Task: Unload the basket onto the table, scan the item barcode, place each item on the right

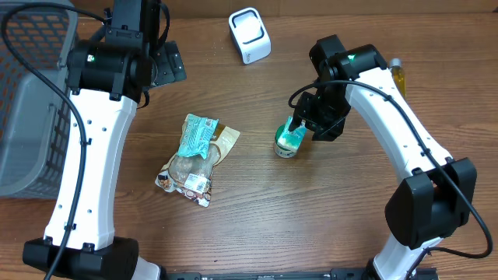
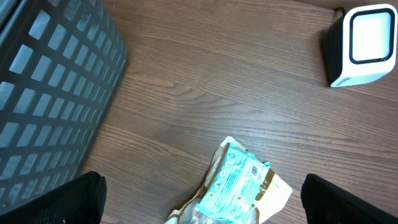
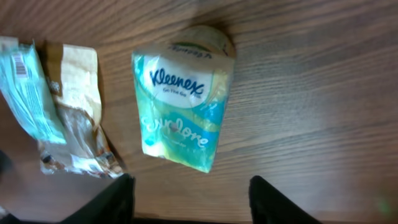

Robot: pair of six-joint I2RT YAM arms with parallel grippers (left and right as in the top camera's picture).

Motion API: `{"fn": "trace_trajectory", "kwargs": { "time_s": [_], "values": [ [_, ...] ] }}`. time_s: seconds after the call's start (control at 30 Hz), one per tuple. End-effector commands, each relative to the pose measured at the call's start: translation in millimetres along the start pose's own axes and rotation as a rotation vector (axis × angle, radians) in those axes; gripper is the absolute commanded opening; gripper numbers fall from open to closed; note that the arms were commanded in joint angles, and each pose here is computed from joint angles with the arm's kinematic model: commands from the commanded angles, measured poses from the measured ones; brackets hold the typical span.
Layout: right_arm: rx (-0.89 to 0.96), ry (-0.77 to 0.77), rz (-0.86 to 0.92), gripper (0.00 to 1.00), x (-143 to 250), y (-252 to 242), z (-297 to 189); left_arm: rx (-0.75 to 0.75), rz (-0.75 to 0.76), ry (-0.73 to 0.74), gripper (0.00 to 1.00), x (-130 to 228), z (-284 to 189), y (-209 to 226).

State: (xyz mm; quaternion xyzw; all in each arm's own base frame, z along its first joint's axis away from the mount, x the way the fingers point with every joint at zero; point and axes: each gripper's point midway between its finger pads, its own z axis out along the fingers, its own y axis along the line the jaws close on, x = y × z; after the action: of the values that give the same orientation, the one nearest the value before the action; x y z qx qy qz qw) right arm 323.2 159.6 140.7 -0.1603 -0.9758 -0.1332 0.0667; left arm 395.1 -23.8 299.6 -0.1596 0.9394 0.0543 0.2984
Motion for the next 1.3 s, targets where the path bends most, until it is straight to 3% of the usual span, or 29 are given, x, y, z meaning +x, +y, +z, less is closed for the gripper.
{"fn": "trace_trajectory", "kwargs": {
  "time_s": [0.0, 1.27],
  "values": [
    [-0.001, -0.03, 0.001, 0.59, -0.9, 0.5, -7.5, 0.005, 0.003, -0.043, 1.0, -7.8, -13.8, 3.2],
    [0.047, -0.028, 0.029, 0.6, 1.4, -9.2, -6.7, 0.005, 0.003, -0.043, 1.0, -7.7, -13.8, 3.2]
  ]
}}
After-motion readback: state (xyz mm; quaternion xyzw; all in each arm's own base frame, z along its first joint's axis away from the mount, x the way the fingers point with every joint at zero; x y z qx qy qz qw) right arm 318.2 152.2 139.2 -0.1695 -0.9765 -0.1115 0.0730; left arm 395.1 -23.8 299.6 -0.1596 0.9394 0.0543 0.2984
